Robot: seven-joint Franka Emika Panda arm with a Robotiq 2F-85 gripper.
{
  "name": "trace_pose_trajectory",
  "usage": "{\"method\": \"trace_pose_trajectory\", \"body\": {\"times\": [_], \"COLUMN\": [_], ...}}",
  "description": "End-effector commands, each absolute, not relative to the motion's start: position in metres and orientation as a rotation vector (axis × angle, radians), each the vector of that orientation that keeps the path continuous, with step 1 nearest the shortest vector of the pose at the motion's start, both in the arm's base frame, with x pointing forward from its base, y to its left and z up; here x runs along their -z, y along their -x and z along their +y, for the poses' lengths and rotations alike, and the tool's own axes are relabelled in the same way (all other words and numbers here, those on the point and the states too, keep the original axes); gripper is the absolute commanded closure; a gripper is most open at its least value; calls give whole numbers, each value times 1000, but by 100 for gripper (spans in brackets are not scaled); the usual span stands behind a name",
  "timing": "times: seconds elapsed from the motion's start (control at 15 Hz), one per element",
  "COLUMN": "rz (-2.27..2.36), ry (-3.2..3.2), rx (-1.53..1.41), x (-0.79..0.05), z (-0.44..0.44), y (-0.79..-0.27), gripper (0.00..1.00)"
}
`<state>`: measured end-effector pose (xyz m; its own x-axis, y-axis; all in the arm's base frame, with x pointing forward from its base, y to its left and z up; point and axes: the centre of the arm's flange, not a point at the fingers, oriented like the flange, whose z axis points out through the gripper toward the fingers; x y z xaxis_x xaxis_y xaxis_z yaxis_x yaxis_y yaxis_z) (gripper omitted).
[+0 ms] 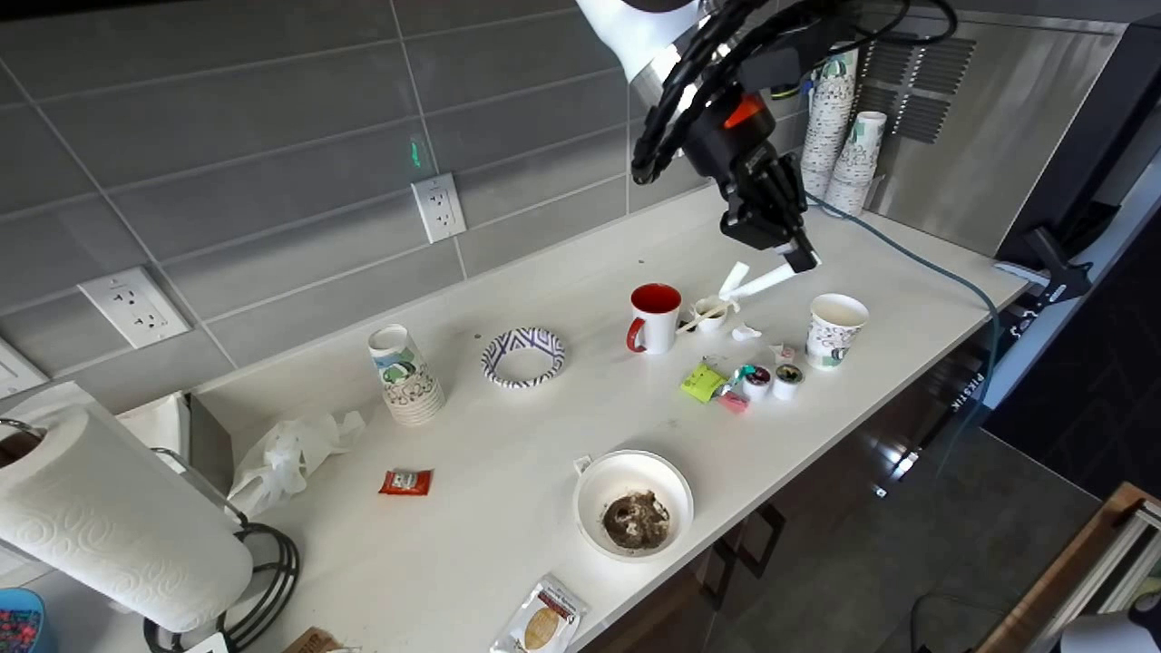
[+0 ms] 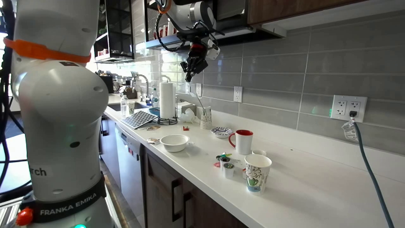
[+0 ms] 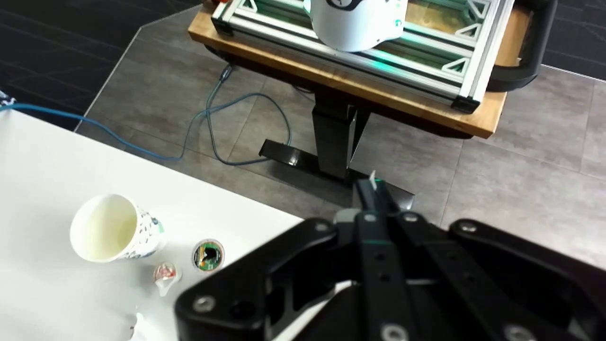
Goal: Remove the wooden stirrer from the white packet.
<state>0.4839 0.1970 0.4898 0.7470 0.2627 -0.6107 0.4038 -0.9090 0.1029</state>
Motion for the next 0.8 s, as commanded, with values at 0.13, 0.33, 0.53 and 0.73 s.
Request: {"method": "trace_pose_trajectory", "body": {"times": [0.13, 0.33, 0.53, 0.73], "rz": [561, 638, 573, 587], "ry": [-2758, -2808, -2780, -2785], "rx": [859, 802, 841, 865], "x": [-485, -483, -483, -484], "z": [186, 183, 181, 184], "y": [-475, -478, -477, -477], "gripper": [100, 100, 100, 100]}}
